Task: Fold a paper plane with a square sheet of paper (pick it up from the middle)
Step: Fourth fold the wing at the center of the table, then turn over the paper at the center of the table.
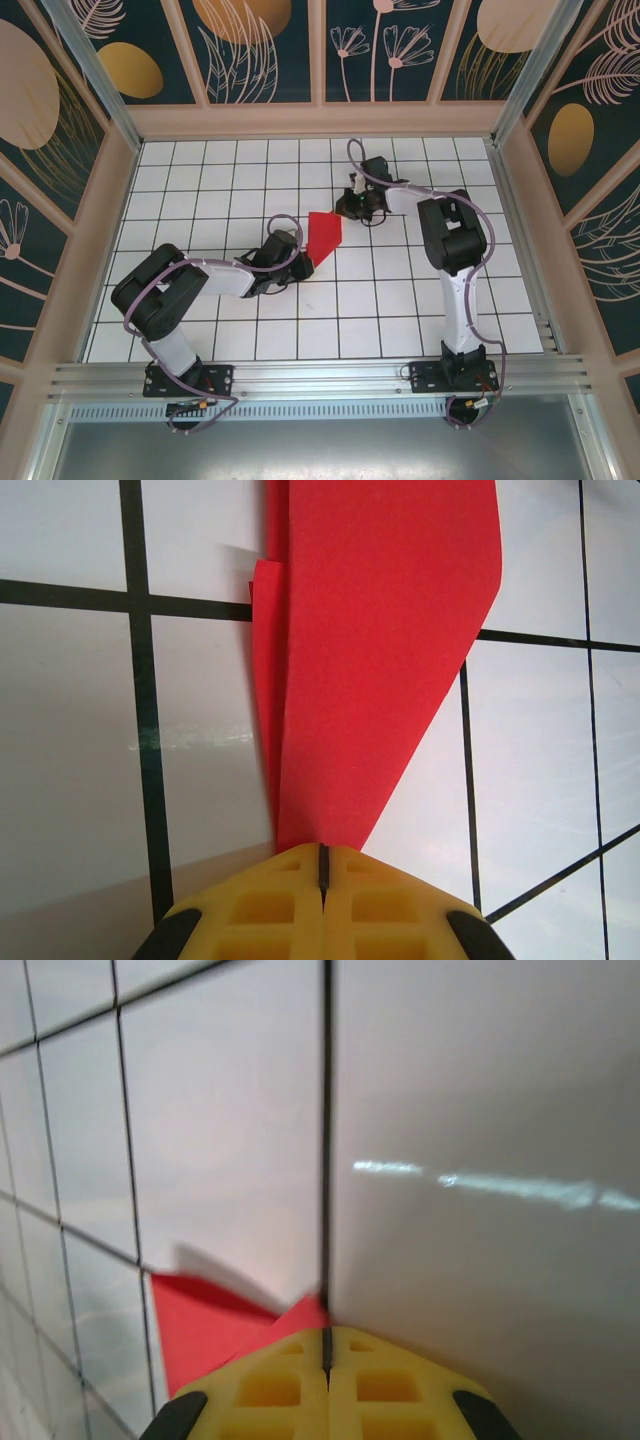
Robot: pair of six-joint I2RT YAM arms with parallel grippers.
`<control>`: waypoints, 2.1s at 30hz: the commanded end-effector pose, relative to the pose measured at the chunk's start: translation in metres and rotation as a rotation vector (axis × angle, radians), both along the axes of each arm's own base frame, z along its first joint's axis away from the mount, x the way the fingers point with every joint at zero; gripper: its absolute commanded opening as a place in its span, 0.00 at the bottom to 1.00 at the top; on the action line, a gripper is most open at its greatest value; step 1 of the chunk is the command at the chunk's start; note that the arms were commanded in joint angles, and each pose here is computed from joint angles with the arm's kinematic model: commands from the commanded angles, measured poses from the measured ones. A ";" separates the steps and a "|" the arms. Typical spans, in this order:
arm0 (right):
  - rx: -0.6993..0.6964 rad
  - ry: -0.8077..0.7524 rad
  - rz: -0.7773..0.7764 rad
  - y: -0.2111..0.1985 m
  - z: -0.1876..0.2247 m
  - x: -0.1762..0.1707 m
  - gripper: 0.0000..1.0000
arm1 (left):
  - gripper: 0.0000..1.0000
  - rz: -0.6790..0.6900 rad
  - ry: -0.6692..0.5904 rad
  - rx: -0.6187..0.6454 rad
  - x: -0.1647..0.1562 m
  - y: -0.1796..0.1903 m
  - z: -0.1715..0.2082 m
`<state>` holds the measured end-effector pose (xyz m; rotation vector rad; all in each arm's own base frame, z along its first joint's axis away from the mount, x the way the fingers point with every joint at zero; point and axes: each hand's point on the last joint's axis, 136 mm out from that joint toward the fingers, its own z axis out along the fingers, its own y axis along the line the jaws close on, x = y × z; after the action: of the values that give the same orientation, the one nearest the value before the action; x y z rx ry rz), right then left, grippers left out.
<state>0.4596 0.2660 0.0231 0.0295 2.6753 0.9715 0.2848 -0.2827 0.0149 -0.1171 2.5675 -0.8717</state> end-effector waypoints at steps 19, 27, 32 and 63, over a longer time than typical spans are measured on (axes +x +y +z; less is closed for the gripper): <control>0.089 -0.047 0.034 0.020 0.058 -0.078 0.43 | 0.52 0.126 -0.205 -0.052 0.035 0.020 0.087; 0.081 0.013 0.085 0.045 0.028 -0.086 0.42 | 0.68 0.225 -0.171 -0.058 0.038 0.052 0.069; 0.085 0.022 0.104 0.053 0.019 -0.085 0.39 | 0.77 0.251 -0.165 -0.061 0.038 0.064 0.062; 0.209 -0.043 0.171 0.082 0.024 -0.071 0.14 | 0.99 0.220 -0.165 -0.242 0.030 0.067 0.072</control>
<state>0.3834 0.3338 0.0305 -0.1208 2.6324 1.2073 0.3151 -0.2089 0.0811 -0.3746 2.2679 -0.9495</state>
